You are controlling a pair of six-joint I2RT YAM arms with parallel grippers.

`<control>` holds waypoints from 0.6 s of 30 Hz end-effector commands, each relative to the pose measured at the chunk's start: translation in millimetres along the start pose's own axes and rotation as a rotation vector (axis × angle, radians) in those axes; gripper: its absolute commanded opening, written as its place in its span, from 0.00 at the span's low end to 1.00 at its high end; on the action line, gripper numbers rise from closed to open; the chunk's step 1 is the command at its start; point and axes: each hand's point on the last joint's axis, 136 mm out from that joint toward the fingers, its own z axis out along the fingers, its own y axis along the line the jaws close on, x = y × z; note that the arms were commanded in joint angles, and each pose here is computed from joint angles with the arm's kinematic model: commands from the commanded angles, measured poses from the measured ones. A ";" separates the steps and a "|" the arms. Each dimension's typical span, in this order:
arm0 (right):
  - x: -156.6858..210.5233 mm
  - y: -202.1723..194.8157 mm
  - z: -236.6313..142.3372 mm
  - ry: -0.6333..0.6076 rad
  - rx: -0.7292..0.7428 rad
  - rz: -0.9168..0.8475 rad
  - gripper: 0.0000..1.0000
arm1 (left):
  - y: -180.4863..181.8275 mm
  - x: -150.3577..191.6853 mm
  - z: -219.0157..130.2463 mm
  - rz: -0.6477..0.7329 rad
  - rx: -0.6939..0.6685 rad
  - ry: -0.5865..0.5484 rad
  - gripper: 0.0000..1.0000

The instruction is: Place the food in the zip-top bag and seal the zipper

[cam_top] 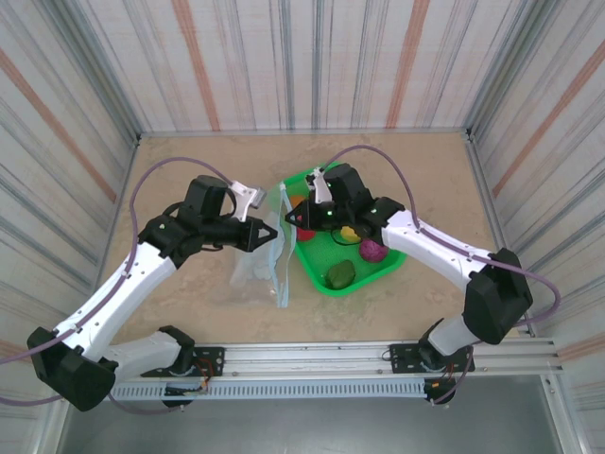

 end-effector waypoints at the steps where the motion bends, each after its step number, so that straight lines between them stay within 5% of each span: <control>1: -3.6 11.3 0.9 0.003 -0.026 0.007 0.06 | 4.5 1.5 -6.8 0.038 -0.062 0.023 0.00; 3: -4.0 8.2 -2.5 -0.011 0.005 0.003 0.00 | 11.1 3.1 -9.2 0.036 -0.107 0.042 0.00; 6: -6.1 4.5 -12.0 -0.045 0.060 -0.011 0.00 | 14.2 4.3 -15.3 0.026 -0.147 0.062 0.31; 12: -6.7 7.8 -25.8 -0.085 0.073 -0.014 0.00 | -0.2 1.8 -33.3 0.044 -0.125 0.045 0.62; 15: -7.8 7.0 -30.4 -0.115 0.095 0.005 0.00 | -4.1 -1.0 -37.4 0.015 -0.123 0.040 0.61; 18: -10.6 7.7 -34.1 -0.151 0.107 0.080 0.00 | -7.0 -5.9 -39.0 -0.052 -0.145 0.030 0.49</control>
